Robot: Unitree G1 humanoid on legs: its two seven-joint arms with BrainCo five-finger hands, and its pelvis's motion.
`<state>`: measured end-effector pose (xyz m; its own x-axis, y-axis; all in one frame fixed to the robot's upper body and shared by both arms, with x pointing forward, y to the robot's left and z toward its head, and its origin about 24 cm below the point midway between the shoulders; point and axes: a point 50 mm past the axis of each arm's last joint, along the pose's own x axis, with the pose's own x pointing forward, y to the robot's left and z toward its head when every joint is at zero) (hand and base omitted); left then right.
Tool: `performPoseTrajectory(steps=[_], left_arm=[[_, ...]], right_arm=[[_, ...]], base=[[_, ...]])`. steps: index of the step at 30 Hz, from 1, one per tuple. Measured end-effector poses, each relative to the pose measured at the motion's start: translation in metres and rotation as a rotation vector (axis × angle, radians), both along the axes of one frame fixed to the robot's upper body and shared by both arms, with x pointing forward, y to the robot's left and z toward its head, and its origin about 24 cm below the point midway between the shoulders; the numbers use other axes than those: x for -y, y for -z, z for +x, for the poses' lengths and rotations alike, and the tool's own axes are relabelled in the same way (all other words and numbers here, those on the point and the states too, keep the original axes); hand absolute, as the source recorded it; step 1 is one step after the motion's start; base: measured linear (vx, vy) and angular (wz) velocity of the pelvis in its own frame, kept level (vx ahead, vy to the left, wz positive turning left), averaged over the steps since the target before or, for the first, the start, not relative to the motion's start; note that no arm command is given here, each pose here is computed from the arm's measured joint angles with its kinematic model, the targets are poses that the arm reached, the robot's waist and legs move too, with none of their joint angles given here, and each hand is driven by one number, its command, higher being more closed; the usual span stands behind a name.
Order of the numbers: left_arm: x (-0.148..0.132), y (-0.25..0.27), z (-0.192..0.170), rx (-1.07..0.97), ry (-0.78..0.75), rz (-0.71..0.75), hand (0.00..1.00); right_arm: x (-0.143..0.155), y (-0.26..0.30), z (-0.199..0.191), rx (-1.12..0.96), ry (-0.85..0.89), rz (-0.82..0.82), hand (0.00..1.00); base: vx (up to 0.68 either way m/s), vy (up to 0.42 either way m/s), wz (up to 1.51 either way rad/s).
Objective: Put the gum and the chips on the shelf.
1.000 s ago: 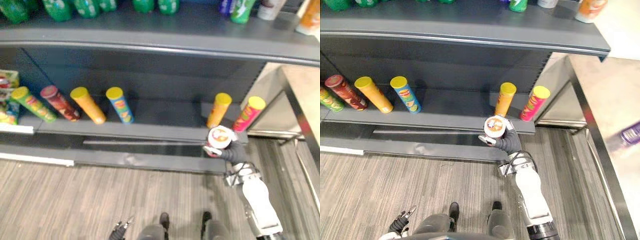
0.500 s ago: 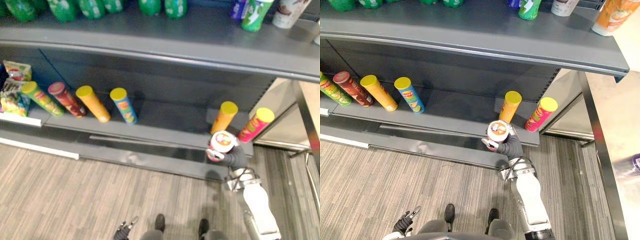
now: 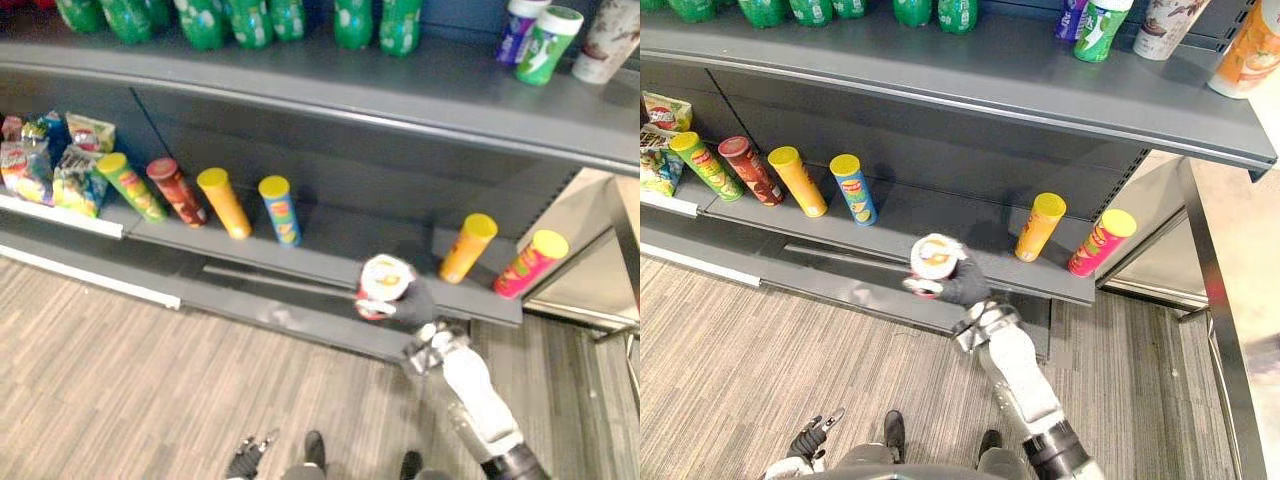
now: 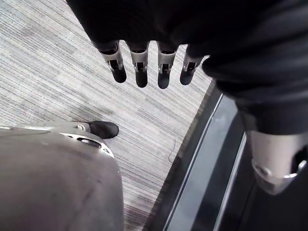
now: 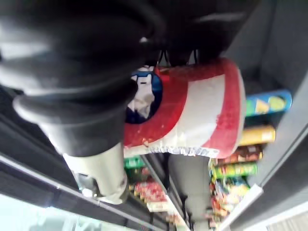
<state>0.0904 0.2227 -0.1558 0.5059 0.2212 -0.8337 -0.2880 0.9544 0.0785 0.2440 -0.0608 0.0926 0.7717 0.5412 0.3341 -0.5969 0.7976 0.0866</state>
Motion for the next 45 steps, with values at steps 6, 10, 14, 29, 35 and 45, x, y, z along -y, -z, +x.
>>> performPoseTrajectory(steps=[6,10,14,29,35,45], left_arm=[[0.001,0.0,0.004,-0.005,0.048,0.006,0.0],[0.001,0.0,0.003,-0.013,0.046,0.004,0.0],[0.001,0.001,0.0,-0.032,0.039,0.002,0.0],[0.0,0.003,-0.007,-0.059,0.022,-0.01,0.0],[0.0,0.003,-0.007,-0.059,0.018,-0.014,0.0],[0.002,0.002,0.002,-0.041,0.042,-0.014,0.0]], right_arm=[[-0.018,-0.028,0.012,0.077,-0.13,0.01,1.0],[-0.019,-0.054,0.024,0.156,-0.149,0.014,1.0],[-0.007,-0.079,0.038,0.234,-0.109,0.004,1.0],[0.07,-0.193,0.092,0.502,0.296,-0.041,1.0],[0.091,-0.205,0.113,0.449,0.417,-0.048,1.0],[0.107,-0.212,0.145,0.289,0.548,-0.068,1.0]], base=[[0.0,-0.004,-0.04],[0.0,-0.007,-0.03],[0.0,0.0,0.0],[-0.04,-0.015,-0.07],[0.01,-0.002,0.0],[0.02,-0.001,-0.01]])
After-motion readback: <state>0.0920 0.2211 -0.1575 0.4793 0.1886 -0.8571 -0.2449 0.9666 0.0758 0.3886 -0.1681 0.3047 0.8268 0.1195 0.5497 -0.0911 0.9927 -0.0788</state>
